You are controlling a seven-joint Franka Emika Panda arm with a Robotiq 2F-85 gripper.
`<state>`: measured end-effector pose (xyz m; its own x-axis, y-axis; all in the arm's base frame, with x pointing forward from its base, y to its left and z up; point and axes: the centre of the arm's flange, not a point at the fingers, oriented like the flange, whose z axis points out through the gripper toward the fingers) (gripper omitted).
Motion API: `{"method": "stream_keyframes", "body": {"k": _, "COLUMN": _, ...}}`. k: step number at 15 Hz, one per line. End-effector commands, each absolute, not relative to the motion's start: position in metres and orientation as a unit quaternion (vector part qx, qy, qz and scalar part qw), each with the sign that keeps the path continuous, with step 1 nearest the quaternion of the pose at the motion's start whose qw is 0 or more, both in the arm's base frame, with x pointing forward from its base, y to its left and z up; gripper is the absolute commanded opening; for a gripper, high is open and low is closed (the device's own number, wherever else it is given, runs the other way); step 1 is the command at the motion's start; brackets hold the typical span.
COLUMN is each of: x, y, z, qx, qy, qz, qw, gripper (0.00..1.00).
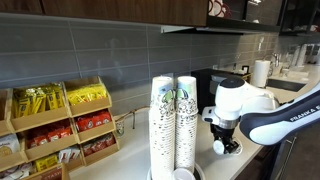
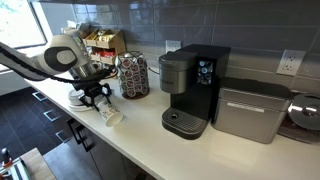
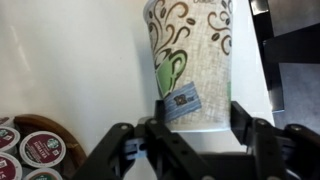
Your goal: Pick up one paper cup from the stack on the right and place it the right way up on the kitchen counter
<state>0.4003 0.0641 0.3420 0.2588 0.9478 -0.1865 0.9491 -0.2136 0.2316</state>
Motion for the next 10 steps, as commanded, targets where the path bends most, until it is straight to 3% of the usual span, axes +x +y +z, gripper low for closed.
{"method": "stream_keyframes", "body": {"k": 1, "x": 0.405, "y": 0.064, "z": 0.327, "qx": 0.764, "qy": 0.627, "qz": -0.007, "qw": 0.148, "gripper": 0.39}}
{"method": "stream_keyframes", "body": {"k": 3, "x": 0.406, "y": 0.065, "z": 0.325, "qx": 0.762, "qy": 0.632, "qz": -0.009, "qw": 0.146, "gripper": 0.66}}
{"method": "stream_keyframes", "body": {"k": 7, "x": 0.406, "y": 0.064, "z": 0.319, "qx": 0.761, "qy": 0.633, "qz": -0.016, "qw": 0.143, "gripper": 0.73}}
{"method": "stream_keyframes", "body": {"k": 8, "x": 0.406, "y": 0.063, "z": 0.318, "qx": 0.761, "qy": 0.632, "qz": -0.017, "qw": 0.143, "gripper": 0.88}}
{"method": "stream_keyframes", "body": {"k": 10, "x": 0.406, "y": 0.061, "z": 0.316, "qx": 0.762, "qy": 0.632, "qz": -0.019, "qw": 0.142, "gripper": 0.94}}
